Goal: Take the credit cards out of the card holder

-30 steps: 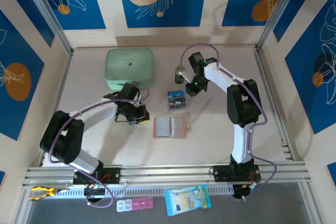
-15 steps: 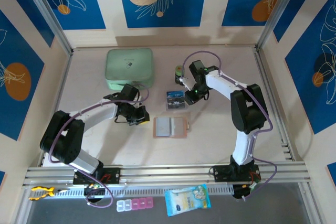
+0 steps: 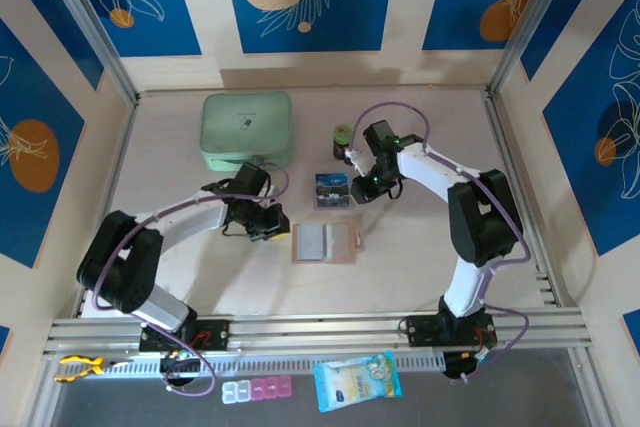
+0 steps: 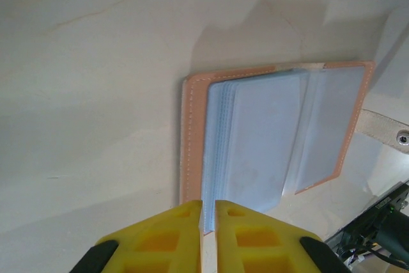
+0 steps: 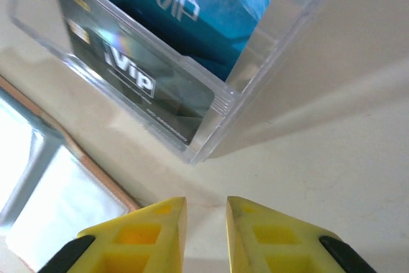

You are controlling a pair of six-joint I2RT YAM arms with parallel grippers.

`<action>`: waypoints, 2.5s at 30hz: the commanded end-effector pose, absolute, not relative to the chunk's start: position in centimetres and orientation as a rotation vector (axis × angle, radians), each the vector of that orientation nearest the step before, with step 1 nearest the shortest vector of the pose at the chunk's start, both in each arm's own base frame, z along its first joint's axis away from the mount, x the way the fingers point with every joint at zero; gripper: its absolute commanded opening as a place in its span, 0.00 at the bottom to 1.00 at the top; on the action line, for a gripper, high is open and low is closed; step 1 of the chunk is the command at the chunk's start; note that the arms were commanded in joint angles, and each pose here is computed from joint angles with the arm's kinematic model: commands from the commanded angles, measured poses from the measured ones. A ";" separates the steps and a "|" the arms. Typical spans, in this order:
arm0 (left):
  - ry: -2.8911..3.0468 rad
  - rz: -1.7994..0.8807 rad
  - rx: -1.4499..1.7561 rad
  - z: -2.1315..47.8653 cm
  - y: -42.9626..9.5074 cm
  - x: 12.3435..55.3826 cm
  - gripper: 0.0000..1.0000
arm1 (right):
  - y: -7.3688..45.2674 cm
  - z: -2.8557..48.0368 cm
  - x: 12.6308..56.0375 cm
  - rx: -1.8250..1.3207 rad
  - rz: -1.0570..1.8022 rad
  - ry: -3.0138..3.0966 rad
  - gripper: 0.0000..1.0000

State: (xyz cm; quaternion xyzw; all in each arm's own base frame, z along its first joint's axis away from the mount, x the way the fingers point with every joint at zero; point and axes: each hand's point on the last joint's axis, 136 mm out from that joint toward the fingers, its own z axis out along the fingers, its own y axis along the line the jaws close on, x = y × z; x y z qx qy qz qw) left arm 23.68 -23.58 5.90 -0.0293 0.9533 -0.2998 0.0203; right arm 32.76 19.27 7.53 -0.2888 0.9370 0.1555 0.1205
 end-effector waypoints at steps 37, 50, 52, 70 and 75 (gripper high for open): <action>3.071 -0.788 -0.021 0.7 -24.3 21.1 0.04 | 31.8 6.2 22.5 -0.039 1.121 2.936 0.30; 3.082 -0.758 -0.007 0.5 -24.0 21.1 0.04 | 31.3 3.7 22.5 -0.034 0.950 3.022 0.28; 3.084 -0.757 -0.005 0.5 -24.0 21.1 0.04 | 30.9 3.5 22.5 -0.029 0.922 3.031 0.28; 3.093 -0.740 -0.006 0.3 -23.9 21.1 0.04 | 28.9 3.3 22.1 -0.002 0.862 3.045 0.27; 3.089 -0.740 -0.003 0.5 -24.0 21.1 0.04 | 28.7 3.2 22.1 0.012 0.876 3.042 0.27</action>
